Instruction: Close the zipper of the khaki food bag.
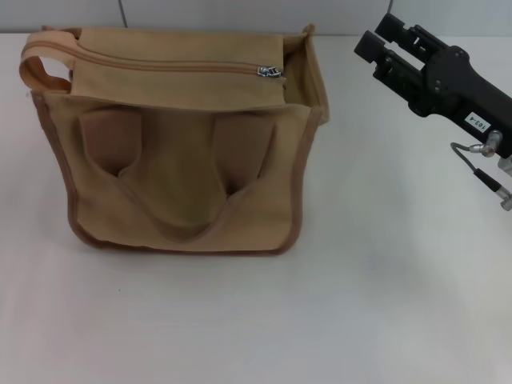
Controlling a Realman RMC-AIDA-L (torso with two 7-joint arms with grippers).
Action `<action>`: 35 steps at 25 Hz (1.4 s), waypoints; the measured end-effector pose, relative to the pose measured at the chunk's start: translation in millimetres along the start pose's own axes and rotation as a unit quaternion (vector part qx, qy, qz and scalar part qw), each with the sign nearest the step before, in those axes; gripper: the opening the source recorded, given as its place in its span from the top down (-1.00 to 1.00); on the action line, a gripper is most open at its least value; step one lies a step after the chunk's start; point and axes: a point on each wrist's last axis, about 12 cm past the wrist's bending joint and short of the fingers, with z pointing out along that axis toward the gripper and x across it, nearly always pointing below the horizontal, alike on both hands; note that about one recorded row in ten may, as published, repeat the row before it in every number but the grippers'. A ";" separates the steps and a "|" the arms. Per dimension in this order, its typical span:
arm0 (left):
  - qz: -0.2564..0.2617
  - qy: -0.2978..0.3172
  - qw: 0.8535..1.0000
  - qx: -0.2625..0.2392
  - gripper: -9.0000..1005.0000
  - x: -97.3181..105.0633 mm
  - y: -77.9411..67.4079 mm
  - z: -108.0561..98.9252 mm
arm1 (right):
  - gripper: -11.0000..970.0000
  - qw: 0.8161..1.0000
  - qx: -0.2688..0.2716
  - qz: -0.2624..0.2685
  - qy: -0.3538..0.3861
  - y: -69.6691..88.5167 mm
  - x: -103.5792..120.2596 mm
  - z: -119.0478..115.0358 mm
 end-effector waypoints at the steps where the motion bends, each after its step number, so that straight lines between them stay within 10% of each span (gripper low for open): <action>1: -0.005 0.001 1.000 0.007 0.25 -1.7 0.4 -1.0 | -0.21 1.000 -0.003 -0.003 0.000 1.2 0.9 0.2; 9: -0.002 0.146 0.975 0.165 -0.45 -11.8 8.6 -5.2 | -0.23 0.986 -0.125 -0.114 -0.011 37.5 13.0 -6.2; 23: -0.008 0.311 0.864 0.396 -0.60 3.6 -7.3 5.1 | -0.59 0.960 -0.225 -0.141 0.084 68.1 52.4 -27.2; 35: -0.009 0.354 0.822 0.446 -0.60 18.1 -16.1 10.6 | -0.64 0.952 -0.238 -0.081 0.176 66.2 66.4 -30.4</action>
